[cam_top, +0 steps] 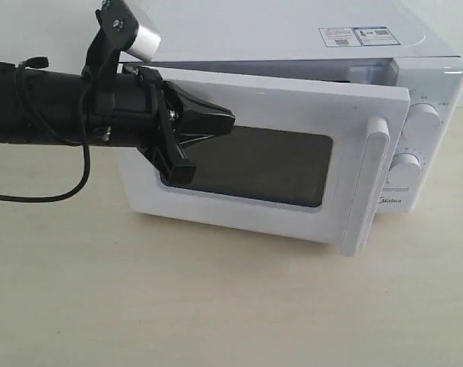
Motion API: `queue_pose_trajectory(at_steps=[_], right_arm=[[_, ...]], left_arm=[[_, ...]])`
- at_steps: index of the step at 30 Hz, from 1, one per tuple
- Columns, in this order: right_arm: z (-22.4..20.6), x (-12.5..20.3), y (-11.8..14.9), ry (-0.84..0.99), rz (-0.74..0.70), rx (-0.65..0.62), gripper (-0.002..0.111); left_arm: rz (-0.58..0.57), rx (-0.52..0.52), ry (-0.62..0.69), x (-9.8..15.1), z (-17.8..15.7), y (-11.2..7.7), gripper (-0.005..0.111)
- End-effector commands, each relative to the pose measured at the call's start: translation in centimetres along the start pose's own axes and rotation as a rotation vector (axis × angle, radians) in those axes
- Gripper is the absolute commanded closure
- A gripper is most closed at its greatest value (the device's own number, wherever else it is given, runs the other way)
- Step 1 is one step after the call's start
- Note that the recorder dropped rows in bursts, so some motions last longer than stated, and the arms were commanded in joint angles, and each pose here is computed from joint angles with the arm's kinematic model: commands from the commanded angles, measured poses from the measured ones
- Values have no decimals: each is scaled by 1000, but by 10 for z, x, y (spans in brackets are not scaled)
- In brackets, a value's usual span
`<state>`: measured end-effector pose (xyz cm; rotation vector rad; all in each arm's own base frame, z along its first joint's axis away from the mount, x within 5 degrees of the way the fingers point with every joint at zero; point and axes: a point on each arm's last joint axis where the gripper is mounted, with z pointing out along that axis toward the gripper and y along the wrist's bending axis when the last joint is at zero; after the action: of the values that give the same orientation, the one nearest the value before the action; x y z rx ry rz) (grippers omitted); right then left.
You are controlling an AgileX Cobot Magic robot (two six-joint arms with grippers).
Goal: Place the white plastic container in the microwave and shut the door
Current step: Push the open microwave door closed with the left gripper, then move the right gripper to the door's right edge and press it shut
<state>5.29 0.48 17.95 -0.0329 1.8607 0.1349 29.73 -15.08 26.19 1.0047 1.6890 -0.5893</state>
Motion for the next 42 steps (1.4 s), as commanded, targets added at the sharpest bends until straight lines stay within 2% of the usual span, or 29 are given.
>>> queue_pose_trajectory(at_steps=[1,6,8,13,18,22,25,28,29,34,38,39,42], right_arm=[[0,-1,0,-9,-10,4,108],[0,-1,0,-9,-10,4,108],[0,-1,0,-9,-10,4,108],[0,-1,0,-11,-20,6,108],[0,-5,-1,-52,-58,13,108],[-1,-13,-1,-140,-146,23,108],[-2,-18,1,-197,-147,9,108],[-6,-32,5,-364,-224,-18,108],[-11,-41,9,-480,-221,-51,108],[-48,-76,24,-1030,-46,-292,108],[-88,-86,28,-1472,-53,-421,108],[-93,-87,27,-1542,-61,-409,108],[-105,-100,24,-1598,-6,-412,108]], left_arm=[[-4,81,-50,-8,-1,-9,103],[36,118,-36,-18,-14,-17,103],[29,124,-17,-23,-22,-21,103],[94,131,51,-33,-45,-32,103],[32,103,76,-46,-69,-43,103],[10,111,134,-50,-87,-53,103],[-23,124,176,-52,-101,-63,103],[-66,140,211,-53,-112,-71,103],[-88,137,217,-54,-117,-74,103],[-85,84,218,-60,-137,-82,103],[-77,55,189,-66,-151,-90,103],[-72,51,182,-67,-153,-91,103],[-54,35,155,-71,-161,-95,103]])
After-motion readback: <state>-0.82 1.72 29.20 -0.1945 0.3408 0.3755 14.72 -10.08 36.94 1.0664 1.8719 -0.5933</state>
